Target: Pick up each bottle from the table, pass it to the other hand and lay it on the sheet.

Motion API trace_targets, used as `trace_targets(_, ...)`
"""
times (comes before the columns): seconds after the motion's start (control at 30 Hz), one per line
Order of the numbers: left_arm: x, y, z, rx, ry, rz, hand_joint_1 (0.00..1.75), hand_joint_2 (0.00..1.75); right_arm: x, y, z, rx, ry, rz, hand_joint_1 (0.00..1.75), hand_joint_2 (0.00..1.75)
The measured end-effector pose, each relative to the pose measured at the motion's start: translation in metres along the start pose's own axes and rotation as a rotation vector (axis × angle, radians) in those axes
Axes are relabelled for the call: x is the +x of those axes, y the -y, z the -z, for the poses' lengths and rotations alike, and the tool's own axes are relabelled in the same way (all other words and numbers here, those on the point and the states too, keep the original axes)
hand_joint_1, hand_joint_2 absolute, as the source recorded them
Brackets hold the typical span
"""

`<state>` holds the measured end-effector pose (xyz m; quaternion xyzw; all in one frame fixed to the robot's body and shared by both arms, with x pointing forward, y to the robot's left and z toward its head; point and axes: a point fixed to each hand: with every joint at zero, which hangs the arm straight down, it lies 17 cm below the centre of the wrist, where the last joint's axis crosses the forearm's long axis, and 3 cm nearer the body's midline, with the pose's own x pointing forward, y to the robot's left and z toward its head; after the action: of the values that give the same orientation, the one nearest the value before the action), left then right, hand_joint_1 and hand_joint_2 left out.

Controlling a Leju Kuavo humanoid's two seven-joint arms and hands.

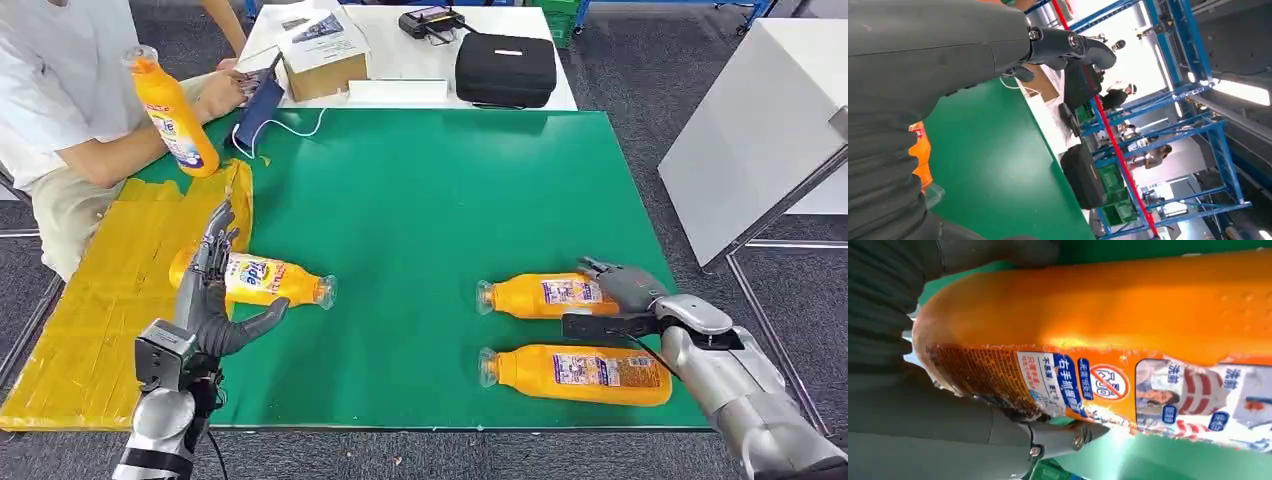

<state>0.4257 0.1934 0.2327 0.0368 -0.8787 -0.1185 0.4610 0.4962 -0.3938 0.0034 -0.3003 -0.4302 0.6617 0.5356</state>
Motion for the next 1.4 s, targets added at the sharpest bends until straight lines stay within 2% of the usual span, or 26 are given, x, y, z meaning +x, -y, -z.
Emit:
trace_targets(0.07, -0.001, 0.002, 0.001, -0.004, -0.001, -0.002, 0.0, 1.75, -0.006, 0.0, -0.001, 0.01, -0.009, -0.011, 1.41, 1.75)
trace_targets(0.1, -0.001, 0.003, 0.001, -0.006, -0.001, -0.002, 0.0, 1.75, -0.008, 0.0, -0.002, 0.013, -0.011, -0.014, 1.69, 1.75)
trace_targets(0.13, -0.001, 0.003, 0.001, -0.008, -0.002, -0.003, 0.0, 1.75, -0.009, 0.0, -0.001, 0.015, -0.012, -0.016, 1.75, 1.75)
trace_targets(0.3, -0.001, 0.005, 0.003, -0.008, 0.004, -0.009, 0.0, 1.75, -0.014, -0.004, -0.006, 0.047, -0.005, 0.0, 1.75, 1.75)
trace_targets(0.43, -0.002, 0.005, 0.002, -0.004, 0.001, -0.01, 0.0, 1.75, -0.016, 0.002, -0.005, 0.0, -0.013, -0.007, 1.75, 1.75)
trace_targets(0.5, -0.004, 0.005, 0.002, -0.006, -0.008, -0.005, 0.0, 1.75, -0.008, 0.019, 0.001, -0.125, -0.02, -0.041, 1.75, 1.75)
trace_targets(0.57, -0.007, 0.007, 0.001, -0.015, -0.026, 0.009, 0.0, 1.75, 0.016, 0.045, 0.006, -0.319, -0.033, -0.046, 1.75, 1.75)
trace_targets(0.67, -0.005, 0.01, 0.002, -0.031, -0.031, 0.018, 0.0, 1.75, 0.073, 0.089, 0.002, -0.591, 0.011, 0.059, 1.75, 1.75)
trace_targets(0.77, -0.002, 0.021, 0.004, -0.059, -0.028, 0.018, 0.0, 1.75, 0.121, 0.134, -0.021, -0.812, 0.082, 0.215, 1.75, 1.75)
trace_targets(0.93, 0.003, 0.041, 0.013, -0.112, -0.019, 0.019, 0.0, 1.75, 0.156, 0.19, -0.073, -1.091, 0.154, 0.39, 1.75, 1.75)
trace_targets(1.07, 0.007, 0.058, 0.021, -0.157, -0.01, 0.014, 0.0, 1.75, 0.179, 0.209, -0.098, -1.195, 0.195, 0.474, 1.75, 1.75)
trace_targets(1.33, 0.007, 0.067, 0.022, -0.178, -0.01, 0.01, 0.0, 1.75, 0.185, 0.217, -0.114, -1.25, 0.207, 0.528, 1.75, 1.75)
trace_targets(1.4, 0.007, 0.071, 0.024, -0.19, -0.011, 0.011, 0.0, 1.75, 0.189, 0.217, -0.113, -1.24, 0.235, 0.581, 1.75, 1.75)
